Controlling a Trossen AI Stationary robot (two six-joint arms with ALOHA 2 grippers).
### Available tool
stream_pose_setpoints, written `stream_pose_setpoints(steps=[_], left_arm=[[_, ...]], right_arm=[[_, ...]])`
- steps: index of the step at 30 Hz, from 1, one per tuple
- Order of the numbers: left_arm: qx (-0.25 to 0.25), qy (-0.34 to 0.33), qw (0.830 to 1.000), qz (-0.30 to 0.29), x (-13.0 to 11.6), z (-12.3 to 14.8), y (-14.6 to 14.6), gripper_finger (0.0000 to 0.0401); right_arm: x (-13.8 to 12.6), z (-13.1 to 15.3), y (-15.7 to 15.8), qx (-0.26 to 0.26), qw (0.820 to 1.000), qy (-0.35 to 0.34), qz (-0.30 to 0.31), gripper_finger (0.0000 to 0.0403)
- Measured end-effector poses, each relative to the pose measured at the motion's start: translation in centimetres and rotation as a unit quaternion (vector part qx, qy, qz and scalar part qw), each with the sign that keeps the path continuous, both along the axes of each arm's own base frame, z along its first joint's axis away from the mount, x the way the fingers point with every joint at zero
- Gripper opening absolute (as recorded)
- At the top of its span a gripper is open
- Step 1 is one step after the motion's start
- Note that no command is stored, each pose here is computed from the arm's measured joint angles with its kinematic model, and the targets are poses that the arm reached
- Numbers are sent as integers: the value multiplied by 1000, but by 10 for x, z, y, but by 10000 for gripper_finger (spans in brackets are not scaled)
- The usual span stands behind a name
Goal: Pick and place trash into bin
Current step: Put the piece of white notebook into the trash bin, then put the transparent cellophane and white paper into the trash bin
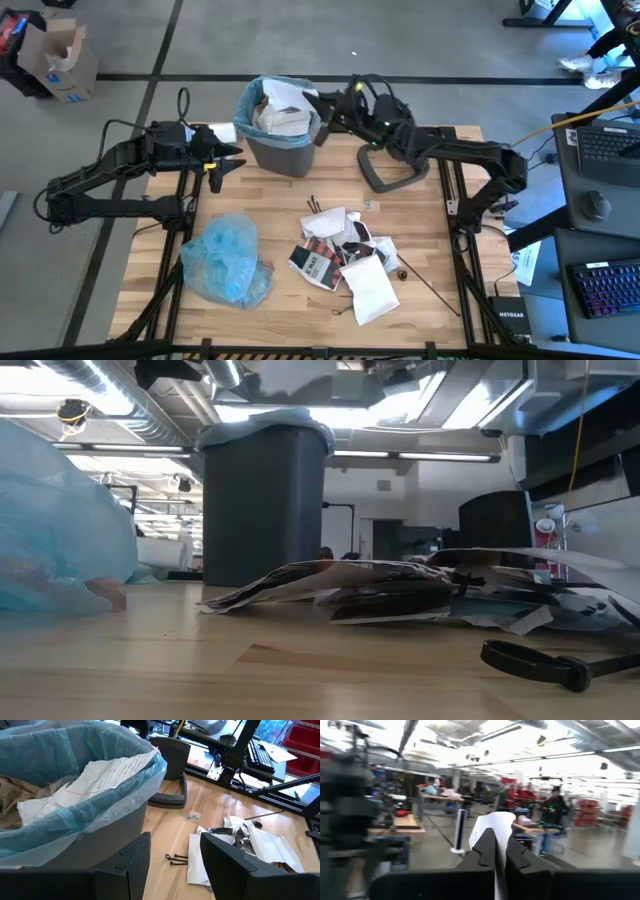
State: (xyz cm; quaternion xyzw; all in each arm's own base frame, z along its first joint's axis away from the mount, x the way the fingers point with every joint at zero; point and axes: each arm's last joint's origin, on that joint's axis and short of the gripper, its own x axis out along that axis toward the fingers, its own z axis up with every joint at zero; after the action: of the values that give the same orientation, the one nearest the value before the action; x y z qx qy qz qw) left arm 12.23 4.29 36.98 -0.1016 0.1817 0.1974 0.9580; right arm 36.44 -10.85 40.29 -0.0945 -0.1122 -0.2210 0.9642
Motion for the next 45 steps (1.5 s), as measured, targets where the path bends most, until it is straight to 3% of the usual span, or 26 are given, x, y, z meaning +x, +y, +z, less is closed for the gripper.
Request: stream_pose_setpoints(steps=[4, 8, 15, 21, 31, 34, 39, 45], left_arm=[[-1, 0, 1000, 0, 0, 0, 0, 166], [-6, -2, 1000, 3, 0, 0, 0, 166], [-14, -5, 1000, 6, 0, 0, 0, 166], [-29, -12, 999, 13, 0, 0, 0, 166], [-43, -19, 999, 19, 4, 0, 1, 166], [-31, -54, 998, 17, 12, 6, 4, 166], [-18, -84, 996, 25, 38, 14, 16, 166], [1, -37, 998, 50, 86, 21, 51, 166]], right_arm=[[11, -21, -23, 33, 999, 25, -23, 10], [19, -23, -36, 74, 995, 59, -35, 66], [18, 10, -29, 111, 984, 139, -5, 208], [7, 45, -17, 110, 982, 155, 16, 274], [12, 33, 7, 120, 966, 224, 44, 274], [9, 37, 22, 104, 966, 233, 49, 270], [-11, 60, 41, 68, 975, 213, 8, 269], [-29, 70, 50, 74, 973, 218, -14, 269]])
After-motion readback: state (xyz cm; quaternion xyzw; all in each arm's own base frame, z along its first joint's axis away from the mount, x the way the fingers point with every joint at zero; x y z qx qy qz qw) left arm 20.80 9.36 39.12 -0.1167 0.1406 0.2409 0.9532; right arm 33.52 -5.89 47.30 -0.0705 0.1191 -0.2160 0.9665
